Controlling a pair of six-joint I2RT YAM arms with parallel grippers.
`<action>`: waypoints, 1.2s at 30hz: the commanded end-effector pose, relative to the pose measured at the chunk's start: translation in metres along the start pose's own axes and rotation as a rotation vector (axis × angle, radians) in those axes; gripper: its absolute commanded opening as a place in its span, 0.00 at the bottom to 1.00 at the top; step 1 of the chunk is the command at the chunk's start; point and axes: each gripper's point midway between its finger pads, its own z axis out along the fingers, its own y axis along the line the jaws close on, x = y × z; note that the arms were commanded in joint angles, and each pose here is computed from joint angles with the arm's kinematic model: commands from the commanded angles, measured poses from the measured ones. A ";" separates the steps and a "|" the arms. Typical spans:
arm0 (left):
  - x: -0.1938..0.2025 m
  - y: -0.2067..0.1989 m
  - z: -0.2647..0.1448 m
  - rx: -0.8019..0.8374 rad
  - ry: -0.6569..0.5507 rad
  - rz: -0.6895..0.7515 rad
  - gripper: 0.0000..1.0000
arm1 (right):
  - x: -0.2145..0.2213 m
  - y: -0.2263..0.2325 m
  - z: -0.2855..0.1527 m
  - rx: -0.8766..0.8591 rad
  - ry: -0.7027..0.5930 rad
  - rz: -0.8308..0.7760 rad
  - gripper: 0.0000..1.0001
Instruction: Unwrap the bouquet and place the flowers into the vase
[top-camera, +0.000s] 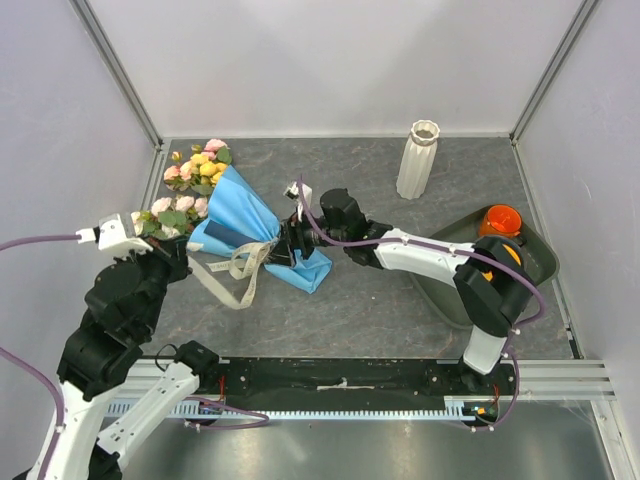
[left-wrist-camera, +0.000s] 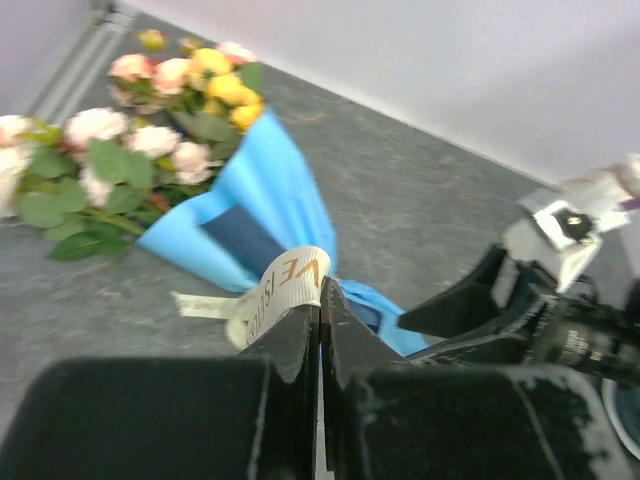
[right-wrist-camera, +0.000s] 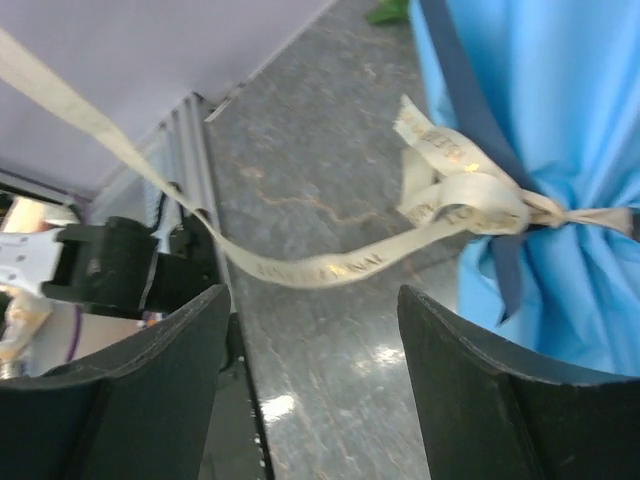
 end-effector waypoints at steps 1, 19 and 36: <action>-0.016 0.052 -0.014 -0.234 -0.141 -0.040 0.02 | -0.023 -0.029 0.008 0.159 0.013 -0.109 0.74; 0.006 0.032 -0.008 -0.096 -0.078 -0.048 0.02 | 0.009 -0.104 0.067 0.340 0.260 -0.439 0.67; 0.006 0.038 -0.009 -0.118 -0.092 -0.035 0.02 | -0.057 -0.084 0.047 0.484 0.056 -0.430 0.00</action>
